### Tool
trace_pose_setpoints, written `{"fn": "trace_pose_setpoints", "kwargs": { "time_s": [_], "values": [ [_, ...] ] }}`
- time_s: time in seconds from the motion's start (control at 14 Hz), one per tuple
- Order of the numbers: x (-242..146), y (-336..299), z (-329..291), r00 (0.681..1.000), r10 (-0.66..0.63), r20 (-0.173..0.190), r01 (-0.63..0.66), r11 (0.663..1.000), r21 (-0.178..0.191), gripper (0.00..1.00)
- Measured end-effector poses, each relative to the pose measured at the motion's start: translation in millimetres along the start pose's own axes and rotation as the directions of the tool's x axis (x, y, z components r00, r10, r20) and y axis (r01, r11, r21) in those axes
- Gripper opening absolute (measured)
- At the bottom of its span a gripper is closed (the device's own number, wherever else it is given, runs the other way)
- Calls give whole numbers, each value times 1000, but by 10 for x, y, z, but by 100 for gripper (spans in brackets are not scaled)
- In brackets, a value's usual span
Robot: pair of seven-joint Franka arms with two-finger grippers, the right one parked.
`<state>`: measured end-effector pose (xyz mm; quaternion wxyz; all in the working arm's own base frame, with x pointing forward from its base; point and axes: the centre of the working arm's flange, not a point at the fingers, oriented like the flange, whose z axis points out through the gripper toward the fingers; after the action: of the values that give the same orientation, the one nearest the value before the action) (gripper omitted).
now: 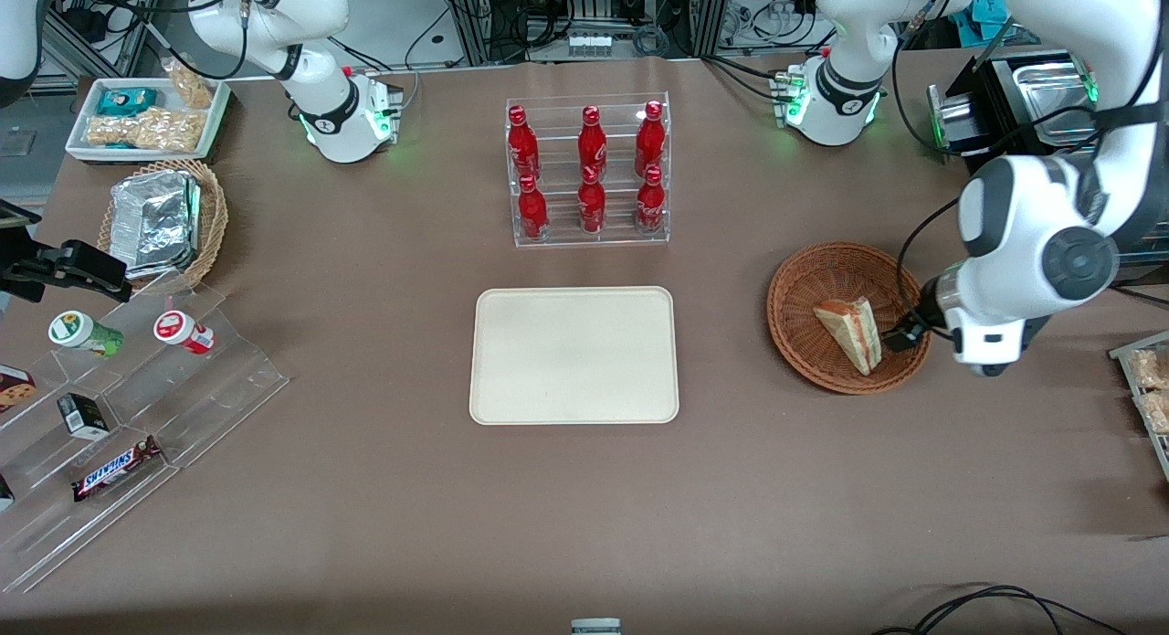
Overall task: Place sandwich from basket to tray
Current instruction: 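Move the left gripper down over the wrapped sandwich in the wicker basket, then close the left gripper on the wrapped sandwich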
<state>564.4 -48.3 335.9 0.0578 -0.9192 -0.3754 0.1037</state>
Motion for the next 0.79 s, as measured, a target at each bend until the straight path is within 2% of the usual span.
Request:
{"fn": "trace_pose_setpoints", "kwargs": {
  "time_s": [0.21,0.43,0.79],
  "values": [
    [2,66,208,1000,-9,26,8,1000,13,100],
    [-7,82,233,997,-33,67,34,999,-14,100],
    [0,124,501,996,-35,76,36,999,-16,100]
  ]
}}
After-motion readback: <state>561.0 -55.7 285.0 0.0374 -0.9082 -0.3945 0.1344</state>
